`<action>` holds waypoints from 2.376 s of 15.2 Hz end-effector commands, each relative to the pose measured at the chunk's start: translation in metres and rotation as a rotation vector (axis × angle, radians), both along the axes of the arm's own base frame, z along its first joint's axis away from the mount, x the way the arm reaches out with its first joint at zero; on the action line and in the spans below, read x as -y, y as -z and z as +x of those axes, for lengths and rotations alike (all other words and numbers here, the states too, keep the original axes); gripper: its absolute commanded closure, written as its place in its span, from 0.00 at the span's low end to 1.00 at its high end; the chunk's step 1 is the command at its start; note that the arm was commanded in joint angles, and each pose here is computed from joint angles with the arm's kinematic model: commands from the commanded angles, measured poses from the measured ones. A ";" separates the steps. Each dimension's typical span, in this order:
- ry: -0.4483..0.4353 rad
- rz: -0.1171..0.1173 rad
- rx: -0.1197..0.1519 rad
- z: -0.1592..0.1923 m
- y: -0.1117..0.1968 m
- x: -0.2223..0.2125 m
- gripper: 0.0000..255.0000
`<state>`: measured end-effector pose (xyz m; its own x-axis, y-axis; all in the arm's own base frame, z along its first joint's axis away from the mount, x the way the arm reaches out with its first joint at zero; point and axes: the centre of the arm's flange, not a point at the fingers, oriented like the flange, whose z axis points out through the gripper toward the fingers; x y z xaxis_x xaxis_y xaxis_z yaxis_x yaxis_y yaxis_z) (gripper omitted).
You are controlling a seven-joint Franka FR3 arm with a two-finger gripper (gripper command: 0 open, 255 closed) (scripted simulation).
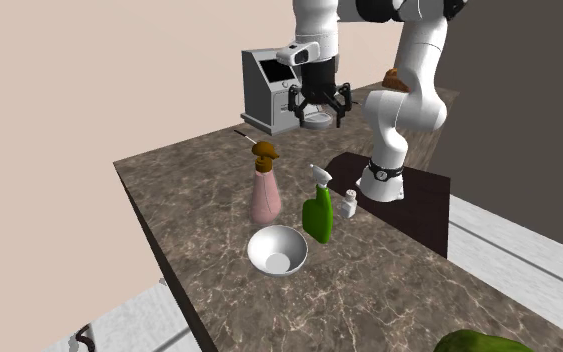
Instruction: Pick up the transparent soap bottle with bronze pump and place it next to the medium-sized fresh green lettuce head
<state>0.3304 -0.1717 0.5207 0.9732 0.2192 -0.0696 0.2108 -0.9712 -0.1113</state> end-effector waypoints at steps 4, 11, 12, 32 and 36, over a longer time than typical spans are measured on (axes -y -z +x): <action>-0.031 0.032 0.040 0.021 0.013 0.065 0.00; -0.069 0.077 0.092 0.053 0.031 0.149 0.00; -0.069 0.077 0.092 0.053 0.036 0.148 0.00; -0.069 0.077 0.092 0.052 0.070 0.142 1.00; -0.069 0.077 0.092 0.052 0.070 0.142 1.00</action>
